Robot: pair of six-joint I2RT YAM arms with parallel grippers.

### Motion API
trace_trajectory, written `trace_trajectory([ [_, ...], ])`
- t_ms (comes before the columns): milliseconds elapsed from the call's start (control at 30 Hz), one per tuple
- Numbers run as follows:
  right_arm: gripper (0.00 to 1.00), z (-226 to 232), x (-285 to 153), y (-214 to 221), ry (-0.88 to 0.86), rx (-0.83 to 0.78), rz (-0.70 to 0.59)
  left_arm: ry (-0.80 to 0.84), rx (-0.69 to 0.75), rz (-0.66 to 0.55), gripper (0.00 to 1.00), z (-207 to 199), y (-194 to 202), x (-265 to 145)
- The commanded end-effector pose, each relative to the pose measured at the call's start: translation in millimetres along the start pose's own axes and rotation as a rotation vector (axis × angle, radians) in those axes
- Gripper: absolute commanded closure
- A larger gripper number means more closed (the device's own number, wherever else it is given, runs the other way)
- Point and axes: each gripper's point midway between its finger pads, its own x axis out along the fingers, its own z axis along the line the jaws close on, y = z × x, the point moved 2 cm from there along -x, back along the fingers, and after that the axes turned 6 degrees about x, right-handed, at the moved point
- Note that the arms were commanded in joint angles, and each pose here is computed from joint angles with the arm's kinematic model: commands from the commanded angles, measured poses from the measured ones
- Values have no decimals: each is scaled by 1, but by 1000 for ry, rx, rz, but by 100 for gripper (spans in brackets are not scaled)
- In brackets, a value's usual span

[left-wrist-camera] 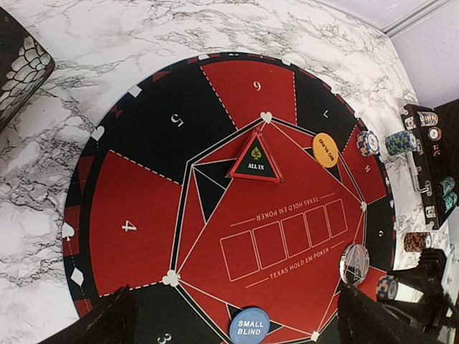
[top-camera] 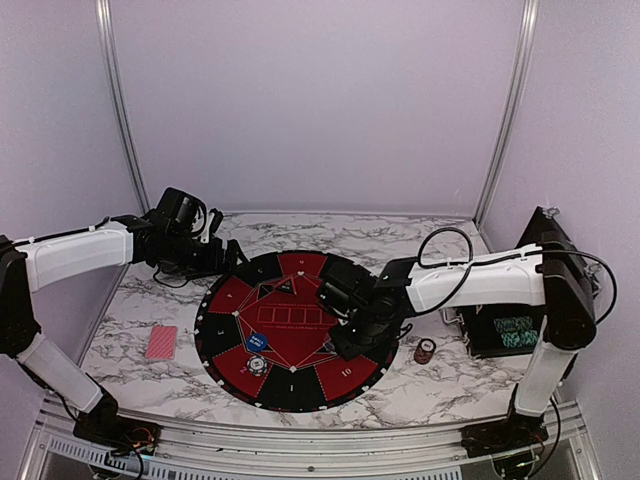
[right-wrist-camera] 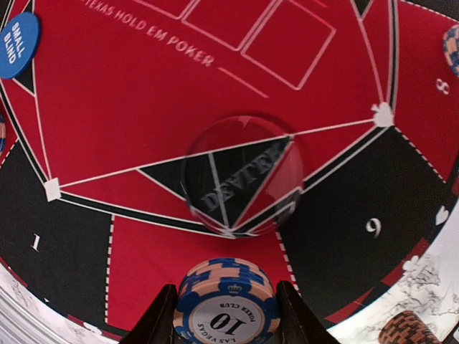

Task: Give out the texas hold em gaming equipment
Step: Place the poker chips pile in the dealer area.

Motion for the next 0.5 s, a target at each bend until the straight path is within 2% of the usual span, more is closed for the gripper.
trace_trajectory([
  [0, 68, 26, 2, 0, -24, -8, -6, 1, -9, 10, 1, 1, 3, 4],
  [233, 68, 48, 15, 10, -37, -49, 24, -5, -9, 11, 1, 3, 4, 5],
  [467, 67, 48, 22, 14, -18, -59, 40, -4, -10, 12, 1, 3, 4, 6],
])
